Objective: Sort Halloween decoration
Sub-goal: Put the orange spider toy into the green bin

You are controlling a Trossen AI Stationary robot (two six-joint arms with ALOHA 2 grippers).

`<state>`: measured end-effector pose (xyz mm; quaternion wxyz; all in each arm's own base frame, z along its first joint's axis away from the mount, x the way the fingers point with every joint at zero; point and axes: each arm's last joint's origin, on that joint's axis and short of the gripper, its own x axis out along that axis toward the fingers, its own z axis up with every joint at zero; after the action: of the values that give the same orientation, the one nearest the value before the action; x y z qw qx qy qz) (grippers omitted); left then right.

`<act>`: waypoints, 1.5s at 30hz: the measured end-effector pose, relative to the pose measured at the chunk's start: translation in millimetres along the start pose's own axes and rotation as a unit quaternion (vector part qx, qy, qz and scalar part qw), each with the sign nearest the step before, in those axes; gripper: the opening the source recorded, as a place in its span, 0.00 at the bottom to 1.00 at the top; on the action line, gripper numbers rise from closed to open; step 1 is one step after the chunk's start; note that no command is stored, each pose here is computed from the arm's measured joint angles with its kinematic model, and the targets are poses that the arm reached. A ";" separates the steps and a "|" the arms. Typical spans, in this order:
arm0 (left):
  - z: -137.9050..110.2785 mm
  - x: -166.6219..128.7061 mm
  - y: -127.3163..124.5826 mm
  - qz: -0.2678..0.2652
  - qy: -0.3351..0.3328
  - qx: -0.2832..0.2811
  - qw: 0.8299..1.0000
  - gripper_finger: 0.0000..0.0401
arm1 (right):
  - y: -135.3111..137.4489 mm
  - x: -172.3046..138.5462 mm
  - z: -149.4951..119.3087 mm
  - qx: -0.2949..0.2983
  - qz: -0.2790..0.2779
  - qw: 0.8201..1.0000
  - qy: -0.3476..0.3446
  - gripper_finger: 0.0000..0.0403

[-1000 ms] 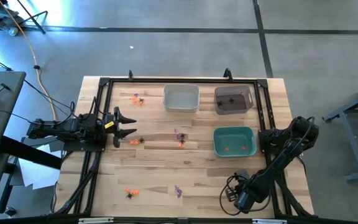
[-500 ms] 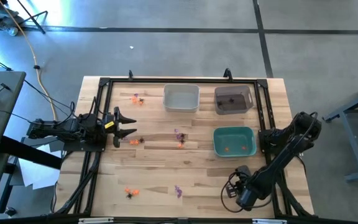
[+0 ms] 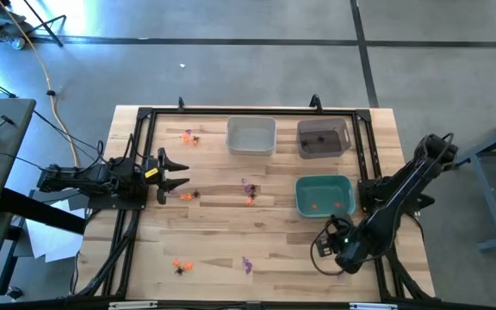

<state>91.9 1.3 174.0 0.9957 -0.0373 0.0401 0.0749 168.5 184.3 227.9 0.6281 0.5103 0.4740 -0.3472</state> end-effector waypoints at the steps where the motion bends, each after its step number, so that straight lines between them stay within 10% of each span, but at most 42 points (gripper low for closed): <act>1: 0.0 0.0 0.0 0.000 0.000 0.000 1.000 0.46 | 1.4 -6.1 3.6 -0.004 -0.005 1.000 -0.006 0.00; 15: 0.0 0.0 0.0 0.000 0.000 0.000 1.000 0.46 | 32.7 -99.2 55.0 -0.059 -0.076 0.993 -0.074 0.00; 30: 0.0 0.0 0.0 0.000 0.000 0.000 1.000 0.46 | 50.0 -95.6 137.2 -0.141 -0.116 0.980 -0.081 0.00; 45: 0.0 0.0 0.0 0.000 0.000 0.000 1.000 0.46 | 51.3 -95.1 140.3 -0.169 -0.113 0.977 -0.069 0.09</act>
<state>91.9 1.3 174.0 0.9957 -0.0373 0.0401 0.0750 220.0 55.9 338.4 0.6935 0.3147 0.5357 -0.3648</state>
